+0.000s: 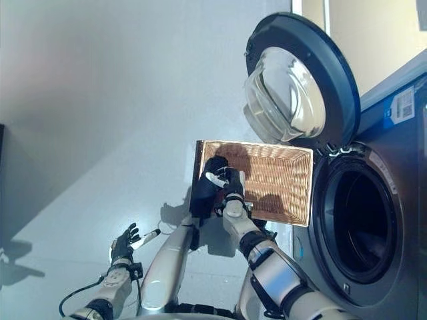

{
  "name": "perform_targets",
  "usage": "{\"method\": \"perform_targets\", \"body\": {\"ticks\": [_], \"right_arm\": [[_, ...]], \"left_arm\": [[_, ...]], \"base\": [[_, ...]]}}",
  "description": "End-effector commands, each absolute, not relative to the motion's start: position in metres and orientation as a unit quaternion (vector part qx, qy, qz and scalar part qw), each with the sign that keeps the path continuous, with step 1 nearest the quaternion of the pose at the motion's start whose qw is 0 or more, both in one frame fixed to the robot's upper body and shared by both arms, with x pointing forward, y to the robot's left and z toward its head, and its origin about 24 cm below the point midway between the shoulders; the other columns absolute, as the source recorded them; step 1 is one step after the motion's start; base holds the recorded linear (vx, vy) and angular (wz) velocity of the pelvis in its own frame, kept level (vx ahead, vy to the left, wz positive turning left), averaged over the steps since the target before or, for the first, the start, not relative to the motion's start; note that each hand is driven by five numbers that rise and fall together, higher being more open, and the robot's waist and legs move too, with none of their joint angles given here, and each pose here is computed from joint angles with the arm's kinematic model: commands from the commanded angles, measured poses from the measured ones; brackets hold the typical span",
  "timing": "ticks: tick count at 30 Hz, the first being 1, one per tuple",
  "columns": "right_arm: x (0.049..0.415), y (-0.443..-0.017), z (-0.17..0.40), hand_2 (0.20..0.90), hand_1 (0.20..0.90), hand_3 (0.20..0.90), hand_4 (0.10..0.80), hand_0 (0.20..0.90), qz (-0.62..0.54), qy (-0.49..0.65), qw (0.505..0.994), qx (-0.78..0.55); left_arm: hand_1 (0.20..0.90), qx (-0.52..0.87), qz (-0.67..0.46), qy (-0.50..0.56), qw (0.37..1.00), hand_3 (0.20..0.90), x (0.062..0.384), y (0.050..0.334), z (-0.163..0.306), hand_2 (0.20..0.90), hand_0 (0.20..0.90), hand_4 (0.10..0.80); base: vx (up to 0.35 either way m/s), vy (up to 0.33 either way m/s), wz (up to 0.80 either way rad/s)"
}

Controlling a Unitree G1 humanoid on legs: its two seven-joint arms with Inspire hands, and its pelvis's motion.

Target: Pick up the clothes and place them into the washing machine

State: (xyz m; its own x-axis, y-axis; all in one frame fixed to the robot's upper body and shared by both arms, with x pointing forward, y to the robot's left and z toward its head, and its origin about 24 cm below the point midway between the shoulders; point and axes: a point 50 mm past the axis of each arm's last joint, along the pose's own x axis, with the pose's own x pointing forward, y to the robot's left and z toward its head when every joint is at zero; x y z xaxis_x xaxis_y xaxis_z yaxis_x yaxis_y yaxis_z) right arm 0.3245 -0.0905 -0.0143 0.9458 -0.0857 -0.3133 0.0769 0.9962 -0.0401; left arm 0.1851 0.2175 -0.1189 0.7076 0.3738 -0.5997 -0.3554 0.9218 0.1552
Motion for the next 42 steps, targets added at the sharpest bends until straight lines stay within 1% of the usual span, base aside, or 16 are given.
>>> {"method": "perform_targets", "body": {"ticks": [1, 9, 13, 18, 24, 26, 28, 31, 34, 35, 36, 37, 38, 40, 42], "right_arm": [[0.332, -0.078, 0.01, 0.2, 0.2, 0.2, 0.3, 0.2, -0.014, 0.095, 0.994, 0.05], [0.322, -0.094, -0.004, 0.2, 0.2, 0.2, 0.3, 0.2, -0.022, 0.112, 0.989, 0.093], [0.316, -0.107, -0.009, 0.2, 0.2, 0.2, 0.3, 0.2, -0.026, 0.113, 0.983, 0.144], [0.307, -0.125, -0.015, 0.2, 0.2, 0.2, 0.3, 0.2, -0.042, 0.113, 0.977, 0.178], [0.302, -0.143, -0.018, 0.2, 0.2, 0.2, 0.3, 0.2, -0.06, 0.108, 0.976, 0.177], [0.301, -0.147, -0.017, 0.2, 0.2, 0.2, 0.3, 0.2, -0.058, 0.105, 0.982, 0.143], [0.304, -0.145, -0.012, 0.9, 0.9, 0.9, 0.8, 0.9, -0.044, 0.096, 0.99, 0.098], [0.31, -0.138, 0.0, 0.9, 0.9, 0.9, 0.8, 0.9, -0.023, 0.066, 0.997, 0.024], [0.315, -0.133, 0.014, 0.9, 0.9, 0.9, 0.8, 0.9, -0.008, 0.009, 0.989, -0.144], [0.315, -0.132, 0.014, 0.9, 0.9, 0.9, 0.8, 0.9, -0.008, 0.009, 0.989, -0.144], [0.316, -0.135, 0.016, 0.9, 0.9, 0.9, 0.8, 0.9, -0.016, -0.005, 0.982, -0.185], [0.317, -0.135, 0.019, 0.9, 0.9, 0.9, 0.8, 0.9, -0.019, -0.031, 0.964, -0.265], [0.317, -0.135, 0.018, 0.9, 0.9, 0.9, 0.8, 0.9, -0.011, -0.042, 0.948, -0.316], [0.317, -0.141, 0.014, 0.9, 0.9, 0.9, 0.8, 0.9, -0.013, -0.04, 0.93, -0.364], [0.323, -0.144, 0.023, 0.9, 0.9, 0.9, 0.8, 0.9, -0.013, -0.064, 0.909, -0.412]], "left_arm": [[0.9, 0.039, 0.239, 0.352, 0.904, 0.9, 0.158, 0.249, -0.125, 0.9, 0.9, 0.8], [0.9, 0.024, 0.249, 0.376, 0.892, 0.9, 0.144, 0.25, -0.132, 0.9, 0.9, 0.8], [0.9, 0.009, 0.256, 0.391, 0.884, 0.9, 0.135, 0.25, -0.136, 0.9, 0.9, 0.8], [0.9, -0.006, 0.261, 0.393, 0.882, 0.9, 0.134, 0.249, -0.138, 0.9, 0.9, 0.8], [0.9, -0.015, 0.263, 0.392, 0.881, 0.9, 0.132, 0.249, -0.138, 0.9, 0.9, 0.8], [0.9, -0.016, 0.264, 0.39, 0.882, 0.9, 0.132, 0.249, -0.138, 0.9, 0.9, 0.8], [0.9, -0.015, 0.264, 0.389, 0.882, 0.9, 0.132, 0.249, -0.138, 0.9, 0.9, 0.8], [0.9, -0.009, 0.265, 0.39, 0.882, 0.9, 0.134, 0.249, -0.137, 0.9, 0.9, 0.8], [0.9, 0.007, 0.266, 0.385, 0.884, 0.9, 0.135, 0.248, -0.136, 0.9, 0.9, 0.8], [0.9, 0.007, 0.266, 0.385, 0.884, 0.9, 0.135, 0.248, -0.136, 0.9, 0.9, 0.8], [0.9, 0.016, 0.268, 0.382, 0.885, 0.9, 0.137, 0.248, -0.135, 0.9, 0.9, 0.8], [0.9, 0.032, 0.268, 0.372, 0.888, 0.9, 0.14, 0.246, -0.133, 0.9, 0.9, 0.8], [0.9, 0.04, 0.268, 0.368, 0.89, 0.9, 0.142, 0.246, -0.132, 0.9, 0.9, 0.8], [0.9, 0.05, 0.268, 0.363, 0.891, 0.9, 0.144, 0.248, -0.131, 0.9, 0.9, 0.8], [0.9, 0.054, 0.27, 0.35, 0.895, 0.9, 0.148, 0.251, -0.127, 0.9, 0.9, 0.8]], "base": [[0.056, -0.01, -0.04], [0.056, -0.016, -0.04], [0.063, -0.014, -0.04], [0.06, -0.006, -0.06], [0.042, -0.008, -0.08], [-0.003, -0.01, -0.08], [-0.022, -0.008, -0.09], [-0.006, -0.004, -0.02], [0.0, 0.0, 0.0], [0.0, 0.0, 0.0], [0.0, 0.0, 0.0], [0.0, 0.0, 0.0], [0.0, 0.0, 0.0], [-0.034, -0.015, 0.05], [-0.05, -0.014, 0.05]]}}
